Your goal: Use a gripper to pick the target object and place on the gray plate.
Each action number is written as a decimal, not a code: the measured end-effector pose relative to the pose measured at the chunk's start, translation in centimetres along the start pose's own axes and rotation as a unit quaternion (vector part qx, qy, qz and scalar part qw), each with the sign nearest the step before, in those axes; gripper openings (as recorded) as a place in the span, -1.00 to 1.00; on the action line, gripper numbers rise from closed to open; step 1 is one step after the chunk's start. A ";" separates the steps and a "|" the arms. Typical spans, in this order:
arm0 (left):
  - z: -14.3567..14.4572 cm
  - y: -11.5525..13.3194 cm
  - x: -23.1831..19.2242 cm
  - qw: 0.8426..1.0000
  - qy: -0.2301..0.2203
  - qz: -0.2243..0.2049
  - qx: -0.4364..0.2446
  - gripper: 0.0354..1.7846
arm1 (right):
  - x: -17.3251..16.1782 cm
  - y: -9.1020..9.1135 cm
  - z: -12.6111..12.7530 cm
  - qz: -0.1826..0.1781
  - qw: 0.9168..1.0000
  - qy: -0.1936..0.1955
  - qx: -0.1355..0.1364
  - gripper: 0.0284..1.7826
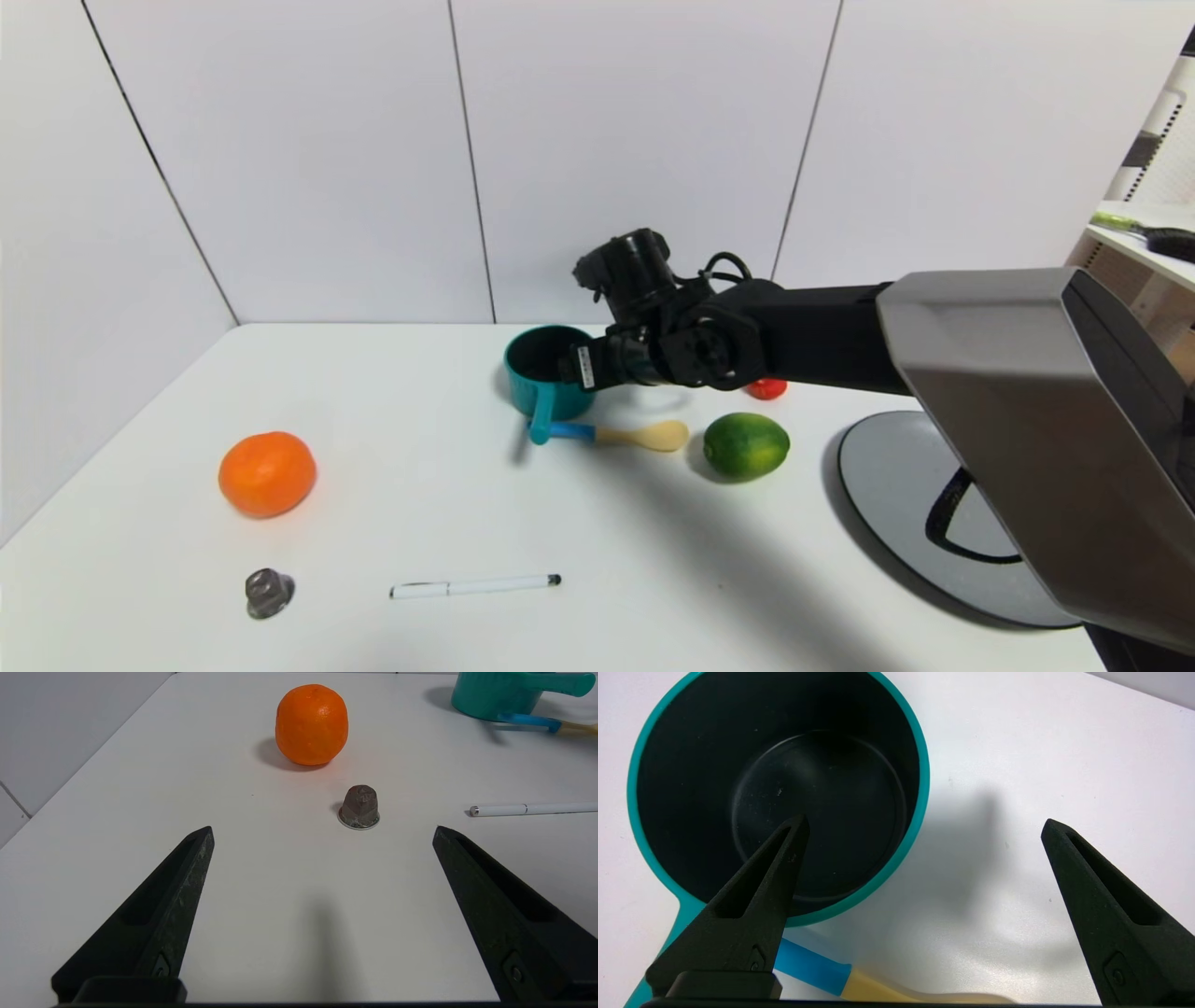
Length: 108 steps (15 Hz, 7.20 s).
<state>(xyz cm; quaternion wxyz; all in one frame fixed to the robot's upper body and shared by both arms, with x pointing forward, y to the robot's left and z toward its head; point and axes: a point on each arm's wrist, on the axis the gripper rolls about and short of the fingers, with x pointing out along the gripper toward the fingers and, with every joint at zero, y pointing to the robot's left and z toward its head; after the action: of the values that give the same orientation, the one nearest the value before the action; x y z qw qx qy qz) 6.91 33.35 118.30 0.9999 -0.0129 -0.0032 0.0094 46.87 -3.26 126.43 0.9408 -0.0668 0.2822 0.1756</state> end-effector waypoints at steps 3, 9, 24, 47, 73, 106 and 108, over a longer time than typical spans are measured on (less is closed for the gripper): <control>0.0 0.0 0.0 1.000 0.000 0.000 0.000 0.89 | 0.0 0.0 0.0 0.000 1.000 -0.001 0.000 0.59; 0.0 0.0 0.0 1.000 0.000 0.000 0.000 0.89 | 0.0 0.0 0.0 0.000 1.000 0.000 -0.001 -0.43; 0.0 0.0 0.0 1.000 0.000 0.000 0.000 0.89 | -2.2 -0.7 1.8 0.001 1.000 -0.027 0.013 -0.96; 0.0 0.0 0.0 1.000 0.000 0.000 0.000 0.89 | -17.5 -20.4 1.3 -0.151 0.972 0.087 0.160 -0.96; 0.0 0.0 0.0 1.000 0.000 0.000 0.000 0.89 | -22.1 -29.0 -10.0 -0.096 0.934 0.207 0.275 -0.96; 0.0 0.0 0.0 1.000 0.000 0.000 0.000 0.89 | -39.2 -17.8 -13.6 -0.217 0.935 -0.264 0.098 0.86; 0.0 0.0 0.0 1.000 0.000 0.000 0.000 0.89 | -40.0 -16.6 -16.3 -0.228 0.923 -0.299 0.082 0.87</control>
<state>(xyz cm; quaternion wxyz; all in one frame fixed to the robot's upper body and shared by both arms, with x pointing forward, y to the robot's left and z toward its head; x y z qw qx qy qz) 6.91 33.35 118.30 0.9999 -0.0129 -0.0032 0.0096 13.55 -34.05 135.49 0.9982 0.0042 -0.0218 -0.0556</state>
